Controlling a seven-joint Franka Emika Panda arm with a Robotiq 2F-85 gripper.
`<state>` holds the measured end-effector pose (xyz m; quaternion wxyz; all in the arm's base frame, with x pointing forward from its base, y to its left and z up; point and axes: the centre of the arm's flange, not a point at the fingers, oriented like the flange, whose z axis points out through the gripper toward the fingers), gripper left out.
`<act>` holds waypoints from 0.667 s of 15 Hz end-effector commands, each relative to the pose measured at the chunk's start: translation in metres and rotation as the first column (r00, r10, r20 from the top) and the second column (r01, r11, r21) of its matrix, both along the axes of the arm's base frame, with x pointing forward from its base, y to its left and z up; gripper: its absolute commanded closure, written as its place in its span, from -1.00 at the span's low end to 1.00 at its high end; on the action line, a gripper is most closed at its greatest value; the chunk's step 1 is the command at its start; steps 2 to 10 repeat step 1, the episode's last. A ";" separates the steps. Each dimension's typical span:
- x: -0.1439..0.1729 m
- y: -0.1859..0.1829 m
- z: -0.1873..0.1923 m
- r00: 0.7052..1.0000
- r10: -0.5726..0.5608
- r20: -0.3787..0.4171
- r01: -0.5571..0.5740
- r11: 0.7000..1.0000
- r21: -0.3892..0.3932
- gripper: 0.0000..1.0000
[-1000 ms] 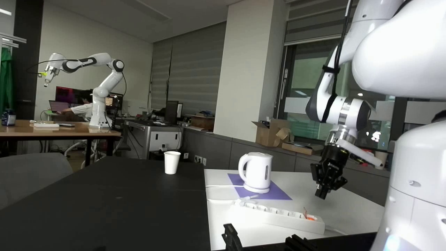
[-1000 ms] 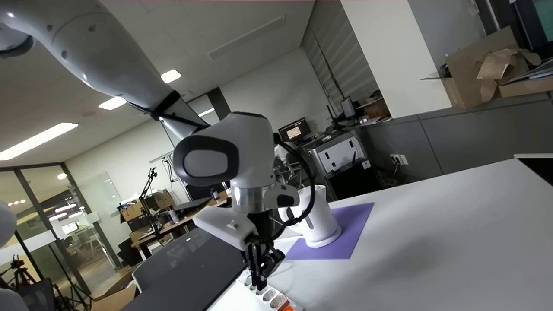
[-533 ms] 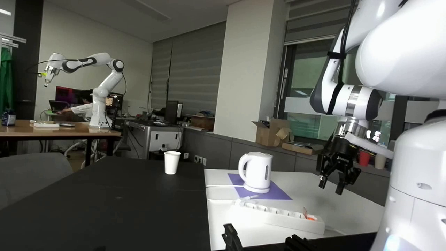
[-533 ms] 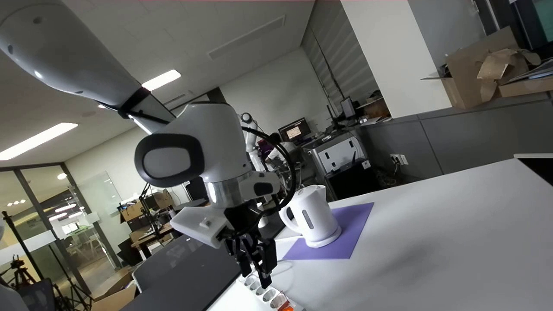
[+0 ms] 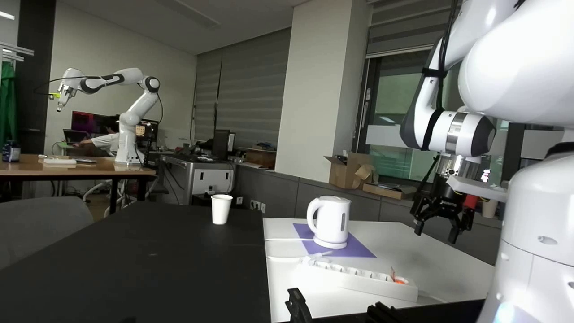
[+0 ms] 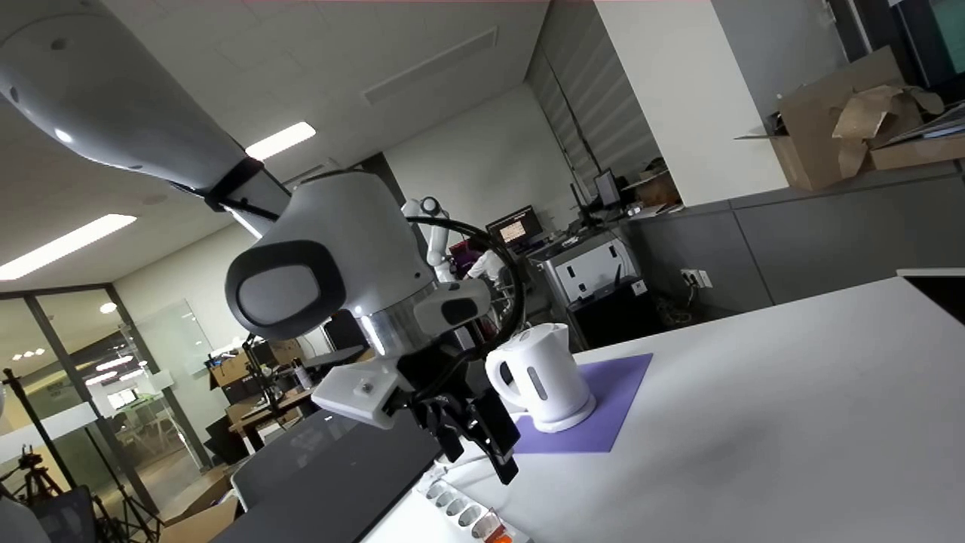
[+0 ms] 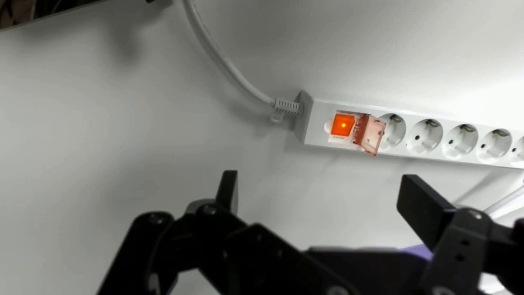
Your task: Press the adapter switch
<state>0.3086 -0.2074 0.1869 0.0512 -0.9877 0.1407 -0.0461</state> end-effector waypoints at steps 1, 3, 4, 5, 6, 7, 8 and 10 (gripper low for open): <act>-0.001 0.000 -0.002 1.000 0.000 -0.005 0.000 1.000 -0.001 -1.00; -0.001 0.000 -0.002 1.000 0.000 -0.005 0.000 1.000 -0.001 -1.00; -0.001 0.000 -0.002 1.000 0.000 -0.005 0.000 1.000 -0.001 -1.00; -0.001 0.000 -0.002 1.000 0.000 -0.005 0.000 1.000 -0.001 -1.00; -0.001 0.000 -0.002 1.000 0.000 -0.005 0.000 1.000 -0.001 -1.00; -0.001 0.000 -0.002 1.000 0.000 -0.005 0.000 1.000 -0.001 -1.00; -0.001 0.000 -0.002 1.000 0.000 -0.005 0.000 1.000 -0.001 -1.00; -0.001 0.000 -0.002 1.000 0.000 -0.005 0.000 1.000 -0.001 -1.00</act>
